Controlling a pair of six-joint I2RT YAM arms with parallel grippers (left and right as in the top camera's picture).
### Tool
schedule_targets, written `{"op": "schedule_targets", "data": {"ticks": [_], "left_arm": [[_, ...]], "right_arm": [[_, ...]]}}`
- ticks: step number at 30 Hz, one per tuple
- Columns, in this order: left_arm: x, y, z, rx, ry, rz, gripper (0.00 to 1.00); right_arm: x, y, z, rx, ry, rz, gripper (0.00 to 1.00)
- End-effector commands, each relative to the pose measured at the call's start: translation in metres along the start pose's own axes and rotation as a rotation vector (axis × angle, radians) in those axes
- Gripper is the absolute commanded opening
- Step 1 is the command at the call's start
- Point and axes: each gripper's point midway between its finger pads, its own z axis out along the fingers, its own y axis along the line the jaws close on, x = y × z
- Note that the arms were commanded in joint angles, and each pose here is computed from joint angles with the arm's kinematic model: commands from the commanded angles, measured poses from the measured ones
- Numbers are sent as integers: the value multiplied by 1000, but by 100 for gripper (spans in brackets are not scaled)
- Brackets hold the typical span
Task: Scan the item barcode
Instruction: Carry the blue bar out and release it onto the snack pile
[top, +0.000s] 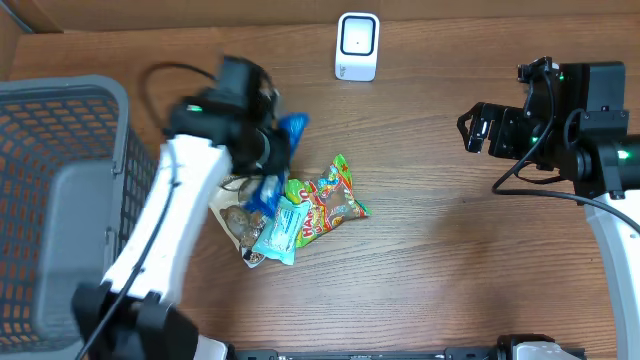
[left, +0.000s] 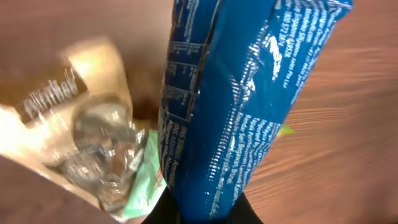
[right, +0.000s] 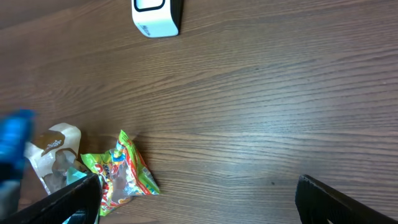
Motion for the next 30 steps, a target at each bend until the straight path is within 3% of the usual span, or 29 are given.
{"op": "schedule_targets", "data": {"ticks": [1,4,7,9,18,30], "left_arm": [[10,21,30,-141,31,-107,4],[19,25,51,-162,86,-118,16],[19,26,59,-168,104,-119,49],[17,25,57,-165,96,-113,62],[-4,16,-18,-155,-17,-91,66],[67,52,-66,-294,18,-169,64]], "right_arm": [[-2,2,-2,-8,-11,-1,100],[-3,2,-2,-9,-14,-2,100],[-3,2,-2,-10,-16,-2,100],[-4,2,-2,-10,-17,-2,100],[-3,2,-2,-9,-13,-1,100],[-5,3,-2,-12,-24,-5,100]]}}
